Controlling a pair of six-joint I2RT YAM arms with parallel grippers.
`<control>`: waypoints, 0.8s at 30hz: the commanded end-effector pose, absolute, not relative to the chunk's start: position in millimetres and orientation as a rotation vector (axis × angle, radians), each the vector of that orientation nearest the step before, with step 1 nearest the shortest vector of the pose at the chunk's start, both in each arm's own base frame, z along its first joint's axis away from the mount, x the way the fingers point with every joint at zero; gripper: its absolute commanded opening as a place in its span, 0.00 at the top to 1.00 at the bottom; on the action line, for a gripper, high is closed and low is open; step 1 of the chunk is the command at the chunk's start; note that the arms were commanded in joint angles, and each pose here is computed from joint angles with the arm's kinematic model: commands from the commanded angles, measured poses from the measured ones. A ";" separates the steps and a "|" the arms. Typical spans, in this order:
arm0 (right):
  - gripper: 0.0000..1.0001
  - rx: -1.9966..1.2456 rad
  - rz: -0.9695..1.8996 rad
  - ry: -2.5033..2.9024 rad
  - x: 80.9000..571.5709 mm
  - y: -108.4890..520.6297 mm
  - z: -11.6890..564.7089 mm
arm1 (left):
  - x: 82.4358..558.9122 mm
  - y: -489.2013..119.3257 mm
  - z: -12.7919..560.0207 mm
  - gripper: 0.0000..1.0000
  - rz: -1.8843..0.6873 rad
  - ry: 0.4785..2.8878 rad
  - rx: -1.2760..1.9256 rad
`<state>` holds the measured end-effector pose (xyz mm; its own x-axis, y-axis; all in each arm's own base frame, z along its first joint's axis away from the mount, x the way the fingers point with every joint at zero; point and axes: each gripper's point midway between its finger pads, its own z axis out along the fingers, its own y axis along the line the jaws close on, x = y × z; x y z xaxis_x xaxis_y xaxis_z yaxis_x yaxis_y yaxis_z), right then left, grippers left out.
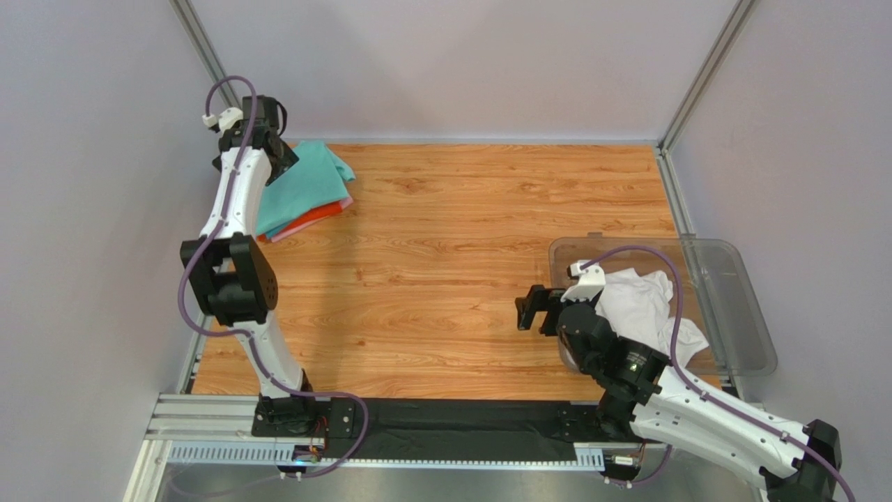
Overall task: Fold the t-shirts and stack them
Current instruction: Reset both grippers
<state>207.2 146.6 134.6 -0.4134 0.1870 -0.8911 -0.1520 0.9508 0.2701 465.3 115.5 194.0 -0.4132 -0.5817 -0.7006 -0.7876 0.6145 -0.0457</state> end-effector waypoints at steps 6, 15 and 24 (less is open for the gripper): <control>0.00 0.204 0.431 1.999 203.1 144.2 155.0 | 396.6 -13.7 247.6 0.00 -0.075 2.139 -0.748; 0.00 0.243 0.506 2.044 191.5 146.7 149.4 | 261.5 -74.0 191.1 0.00 -0.394 2.190 -0.462; 0.00 0.243 0.602 2.068 181.2 154.2 145.6 | 199.6 -71.0 143.6 0.00 -0.505 2.161 -0.560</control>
<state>184.4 148.0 142.9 -0.5280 0.3639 -0.7673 -0.0582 0.8859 0.4602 205.8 -66.2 147.0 -0.5615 -0.5143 -0.6482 -0.2147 0.8471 -0.4861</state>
